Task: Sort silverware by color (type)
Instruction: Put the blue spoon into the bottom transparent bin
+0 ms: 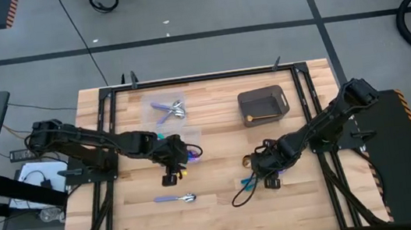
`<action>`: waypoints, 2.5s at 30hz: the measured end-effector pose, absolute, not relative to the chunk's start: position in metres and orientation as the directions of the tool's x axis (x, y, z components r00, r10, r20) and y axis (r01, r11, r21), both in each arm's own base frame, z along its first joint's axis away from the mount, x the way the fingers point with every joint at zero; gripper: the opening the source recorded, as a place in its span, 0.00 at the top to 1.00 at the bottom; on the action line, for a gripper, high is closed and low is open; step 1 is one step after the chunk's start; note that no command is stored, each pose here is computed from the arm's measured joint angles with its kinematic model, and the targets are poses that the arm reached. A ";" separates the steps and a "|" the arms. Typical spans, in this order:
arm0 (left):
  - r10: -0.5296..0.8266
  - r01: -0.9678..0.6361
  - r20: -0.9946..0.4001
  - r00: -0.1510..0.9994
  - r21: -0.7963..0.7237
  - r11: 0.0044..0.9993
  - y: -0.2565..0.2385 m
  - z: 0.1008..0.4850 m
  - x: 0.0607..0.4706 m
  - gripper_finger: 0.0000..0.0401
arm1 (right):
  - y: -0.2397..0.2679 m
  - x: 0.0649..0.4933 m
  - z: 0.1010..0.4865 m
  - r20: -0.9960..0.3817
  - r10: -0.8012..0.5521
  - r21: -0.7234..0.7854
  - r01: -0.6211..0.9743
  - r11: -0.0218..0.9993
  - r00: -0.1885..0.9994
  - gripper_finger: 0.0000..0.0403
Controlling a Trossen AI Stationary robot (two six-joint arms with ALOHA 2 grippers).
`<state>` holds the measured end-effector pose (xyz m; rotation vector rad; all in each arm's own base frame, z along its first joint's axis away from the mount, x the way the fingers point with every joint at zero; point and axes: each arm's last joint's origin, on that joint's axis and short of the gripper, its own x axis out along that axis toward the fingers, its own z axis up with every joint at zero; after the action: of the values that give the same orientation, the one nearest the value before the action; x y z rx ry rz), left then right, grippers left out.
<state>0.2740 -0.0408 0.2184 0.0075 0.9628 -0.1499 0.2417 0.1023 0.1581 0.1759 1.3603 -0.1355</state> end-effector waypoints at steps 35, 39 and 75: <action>-0.149 0.107 -0.852 0.502 -0.110 0.988 -0.057 0.215 0.266 0.77 | 0.087 0.238 0.138 -0.976 0.012 0.069 0.263 0.962 0.216 0.62; -0.149 0.106 -0.852 0.501 -0.111 0.988 -0.057 0.215 0.266 0.77 | 0.086 0.236 0.134 -0.973 0.018 0.076 0.247 0.966 0.230 0.68; -0.059 0.227 -0.739 0.671 0.129 0.965 -0.091 0.219 0.276 0.63 | 0.071 0.283 0.176 -0.895 0.103 0.211 0.209 0.955 0.434 0.91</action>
<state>0.2760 -0.0915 0.2192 0.2179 0.8206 -0.1627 0.2835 0.0713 0.1760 0.3112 1.1253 -0.0676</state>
